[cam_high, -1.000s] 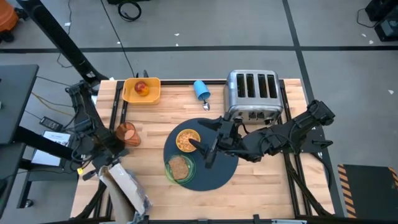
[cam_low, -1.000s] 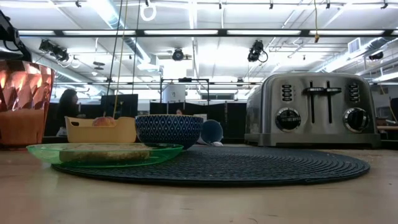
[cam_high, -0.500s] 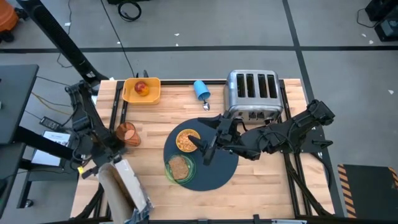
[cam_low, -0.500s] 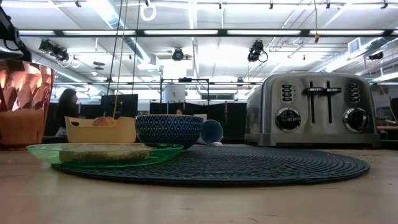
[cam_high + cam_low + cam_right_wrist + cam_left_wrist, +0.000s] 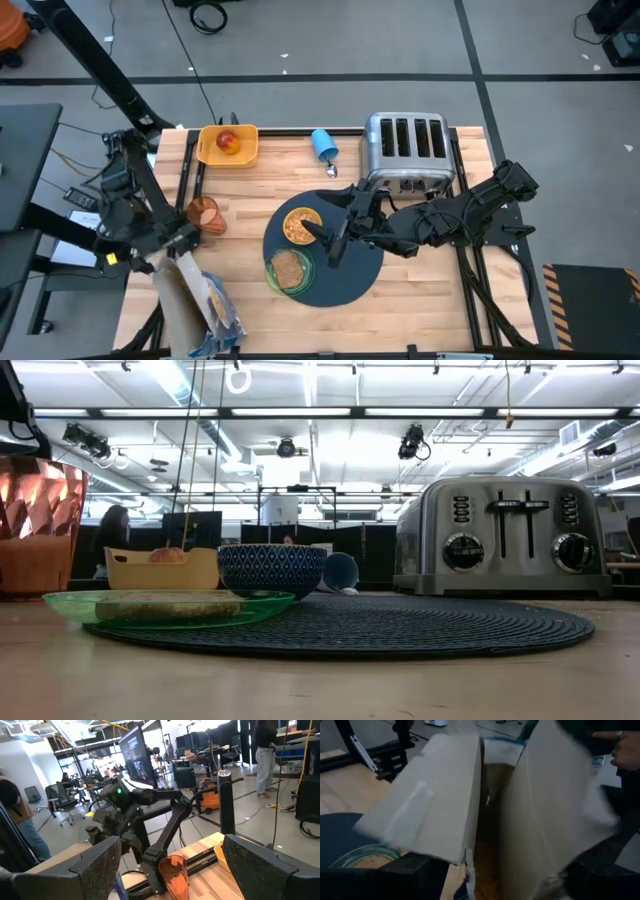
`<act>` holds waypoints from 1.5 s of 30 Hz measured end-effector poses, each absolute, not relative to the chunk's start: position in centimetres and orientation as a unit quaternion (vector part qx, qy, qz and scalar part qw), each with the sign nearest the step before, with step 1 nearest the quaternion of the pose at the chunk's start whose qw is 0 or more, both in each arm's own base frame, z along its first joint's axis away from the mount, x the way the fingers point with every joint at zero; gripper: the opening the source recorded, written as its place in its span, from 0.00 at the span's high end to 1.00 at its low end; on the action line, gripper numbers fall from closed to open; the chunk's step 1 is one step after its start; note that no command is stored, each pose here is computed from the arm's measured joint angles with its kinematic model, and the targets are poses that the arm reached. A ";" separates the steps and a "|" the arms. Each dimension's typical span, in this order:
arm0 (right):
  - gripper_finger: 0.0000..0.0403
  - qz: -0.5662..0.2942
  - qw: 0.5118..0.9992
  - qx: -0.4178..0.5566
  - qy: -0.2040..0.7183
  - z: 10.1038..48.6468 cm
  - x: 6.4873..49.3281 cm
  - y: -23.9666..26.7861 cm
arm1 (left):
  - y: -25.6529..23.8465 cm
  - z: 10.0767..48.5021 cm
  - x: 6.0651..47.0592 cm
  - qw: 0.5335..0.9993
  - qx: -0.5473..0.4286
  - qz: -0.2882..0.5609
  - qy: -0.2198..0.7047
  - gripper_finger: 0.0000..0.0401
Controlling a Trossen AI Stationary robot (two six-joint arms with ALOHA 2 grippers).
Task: Arrange a breakfast setting
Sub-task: Pour the cereal in the yellow bowl on the dark blue table mat, then adjust the yellow bowl on the dark blue table mat
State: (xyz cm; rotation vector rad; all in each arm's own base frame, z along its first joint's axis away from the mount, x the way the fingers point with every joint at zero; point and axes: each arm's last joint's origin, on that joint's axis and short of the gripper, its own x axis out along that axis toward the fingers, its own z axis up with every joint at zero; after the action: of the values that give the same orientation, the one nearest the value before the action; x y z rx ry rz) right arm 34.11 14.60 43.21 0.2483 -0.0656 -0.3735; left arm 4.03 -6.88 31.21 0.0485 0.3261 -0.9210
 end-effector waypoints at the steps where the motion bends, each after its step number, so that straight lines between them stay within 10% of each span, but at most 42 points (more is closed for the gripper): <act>1: 0.13 -0.185 0.975 0.123 -0.032 43.2 34.1 14.6 | -6.7 31.6 3.9 0.883 0.022 -0.443 0.154 0.30; 25: 0.13 -0.153 0.983 0.102 -0.016 42.3 35.5 14.0 | -4.4 39.2 2.9 0.900 -0.007 -0.432 -0.059 0.30; 45: 0.14 0.022 0.944 -0.046 0.325 32.2 39.1 8.2 | -5.5 43.6 6.8 0.998 -0.045 0.025 -0.032 0.30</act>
State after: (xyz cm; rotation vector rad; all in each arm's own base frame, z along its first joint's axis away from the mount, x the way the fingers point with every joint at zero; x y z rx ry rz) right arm 39.14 8.19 32.19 -0.0943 0.6615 0.0456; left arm 6.80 -5.49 43.59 -0.0893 -0.0647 0.0501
